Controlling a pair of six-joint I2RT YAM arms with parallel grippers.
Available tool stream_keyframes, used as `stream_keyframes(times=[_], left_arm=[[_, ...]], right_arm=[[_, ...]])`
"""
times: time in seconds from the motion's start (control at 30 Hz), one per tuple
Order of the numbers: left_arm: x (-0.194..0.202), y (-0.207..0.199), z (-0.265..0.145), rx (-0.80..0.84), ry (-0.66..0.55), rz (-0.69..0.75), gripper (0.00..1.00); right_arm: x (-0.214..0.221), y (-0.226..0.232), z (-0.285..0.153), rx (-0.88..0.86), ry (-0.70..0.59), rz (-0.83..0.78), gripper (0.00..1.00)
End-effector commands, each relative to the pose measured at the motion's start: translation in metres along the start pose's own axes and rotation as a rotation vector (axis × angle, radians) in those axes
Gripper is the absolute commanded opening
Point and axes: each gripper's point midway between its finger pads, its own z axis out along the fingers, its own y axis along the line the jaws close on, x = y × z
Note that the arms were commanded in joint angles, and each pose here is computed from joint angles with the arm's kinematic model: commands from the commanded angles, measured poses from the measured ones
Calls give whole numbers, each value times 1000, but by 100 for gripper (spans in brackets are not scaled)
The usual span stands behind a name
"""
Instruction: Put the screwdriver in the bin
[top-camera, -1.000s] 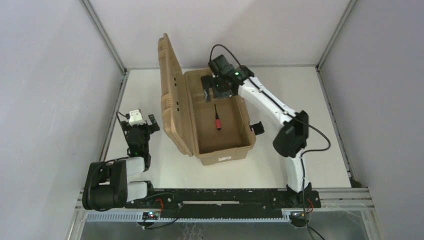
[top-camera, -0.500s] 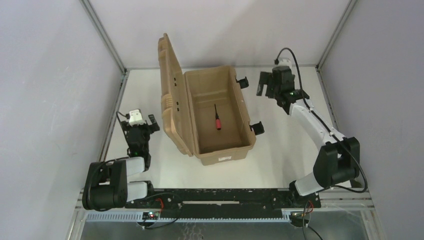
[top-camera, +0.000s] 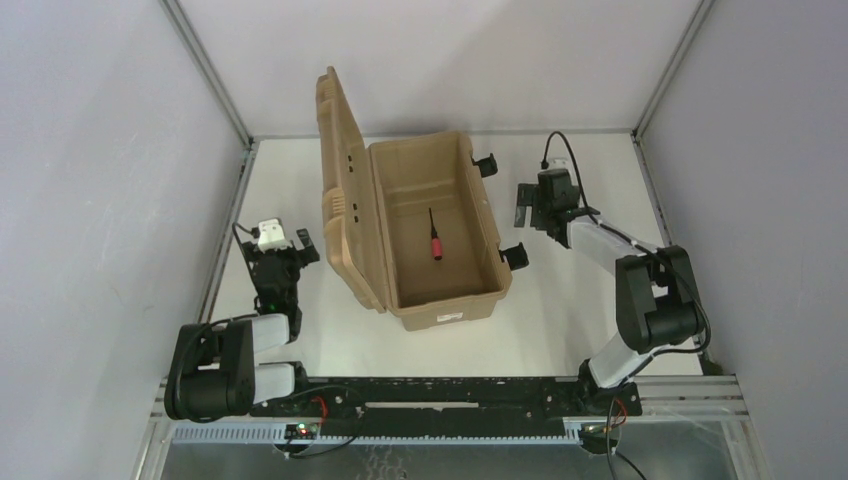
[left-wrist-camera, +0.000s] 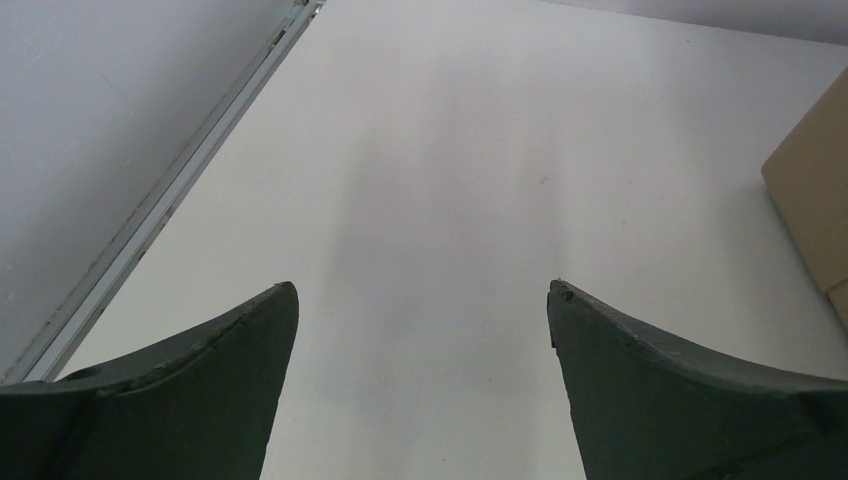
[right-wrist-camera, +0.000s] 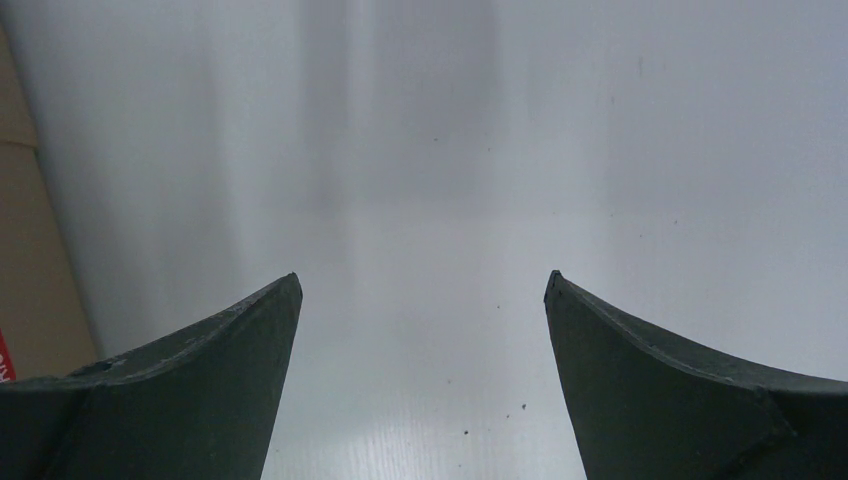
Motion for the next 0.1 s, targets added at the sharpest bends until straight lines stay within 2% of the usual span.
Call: stream_keyframes(times=[0.0,0.07], left_arm=[[-30,-3,9,11,-96,3,100],[-30,-3,9,10,-96,3,100]], right_arm=[[-35,6,-6,-29,-112,8,100],[-35,6,-6,-29,-109,9,100]])
